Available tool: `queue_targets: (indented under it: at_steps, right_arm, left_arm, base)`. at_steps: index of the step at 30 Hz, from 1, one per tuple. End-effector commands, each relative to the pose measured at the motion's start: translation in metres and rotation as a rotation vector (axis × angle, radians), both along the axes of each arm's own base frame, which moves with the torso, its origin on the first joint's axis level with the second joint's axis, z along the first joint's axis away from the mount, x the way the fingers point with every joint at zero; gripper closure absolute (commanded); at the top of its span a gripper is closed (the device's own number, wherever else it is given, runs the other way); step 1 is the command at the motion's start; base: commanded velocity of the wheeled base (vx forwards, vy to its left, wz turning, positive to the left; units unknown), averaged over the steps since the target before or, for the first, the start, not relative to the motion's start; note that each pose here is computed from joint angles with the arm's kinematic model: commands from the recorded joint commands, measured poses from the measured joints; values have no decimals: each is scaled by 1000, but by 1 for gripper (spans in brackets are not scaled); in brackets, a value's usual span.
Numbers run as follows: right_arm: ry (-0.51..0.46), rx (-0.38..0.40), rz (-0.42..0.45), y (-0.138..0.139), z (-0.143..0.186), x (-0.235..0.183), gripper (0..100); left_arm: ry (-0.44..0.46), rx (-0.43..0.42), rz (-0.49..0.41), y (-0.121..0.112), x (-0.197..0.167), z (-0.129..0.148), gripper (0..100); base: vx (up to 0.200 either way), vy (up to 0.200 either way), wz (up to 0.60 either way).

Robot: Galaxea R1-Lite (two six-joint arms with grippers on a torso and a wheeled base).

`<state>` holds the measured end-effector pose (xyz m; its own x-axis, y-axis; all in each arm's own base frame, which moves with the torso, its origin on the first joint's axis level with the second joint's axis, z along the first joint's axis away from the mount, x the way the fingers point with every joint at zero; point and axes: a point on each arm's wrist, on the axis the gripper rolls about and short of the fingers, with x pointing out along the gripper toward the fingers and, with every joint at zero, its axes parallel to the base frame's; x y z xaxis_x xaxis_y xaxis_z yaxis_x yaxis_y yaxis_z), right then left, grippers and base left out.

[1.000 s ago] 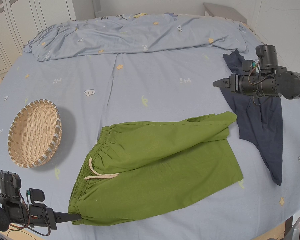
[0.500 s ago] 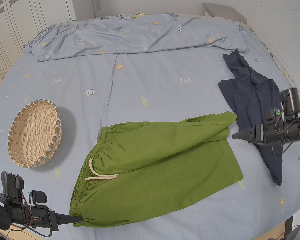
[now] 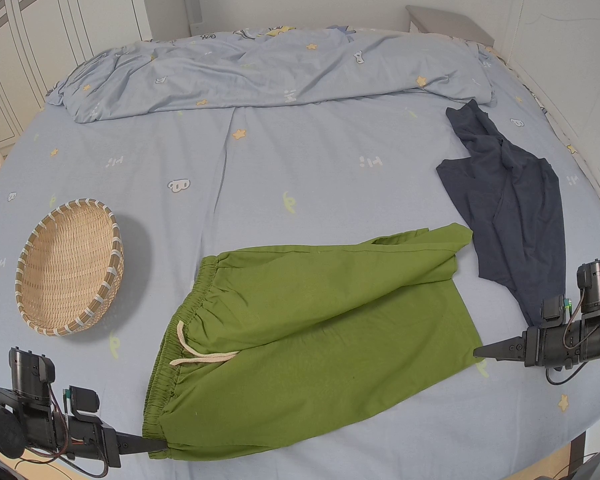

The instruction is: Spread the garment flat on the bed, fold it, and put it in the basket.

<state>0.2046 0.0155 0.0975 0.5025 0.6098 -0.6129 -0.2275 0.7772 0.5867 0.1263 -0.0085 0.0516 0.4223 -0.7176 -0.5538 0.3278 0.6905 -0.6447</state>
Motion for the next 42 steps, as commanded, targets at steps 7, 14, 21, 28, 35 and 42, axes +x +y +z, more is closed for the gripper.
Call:
queue_targets:
  at_steps: [7,14,21,28,35,42]
  right_arm:
    - [36,12,-19,-6,-40,19,0]
    - [1,20,-43,-11,-52,24,0]
    - [5,44,-7,-7,-62,29,0]
    - [-15,103,31,-4,-68,36,0]
    - [-5,172,57,-4,-66,36,0]
    - [9,206,55,-7,-68,39,0]
  left_arm:
    - [13,1,-12,-1,-2,-3,100]
    - [13,1,-13,-1,-2,-3,100]
    - [11,-2,-18,-1,-2,-3,100]
    - [14,-2,-13,-1,-1,-3,100]
    - [14,-2,-13,-1,-1,-3,100]
    - [13,-2,-12,0,-1,-3,100]
  base:
    - [0,0,0]
    - [0,0,0]
    - [0,0,0]
    - [0,0,0]
    - [0,0,0]
    - [0,0,0]
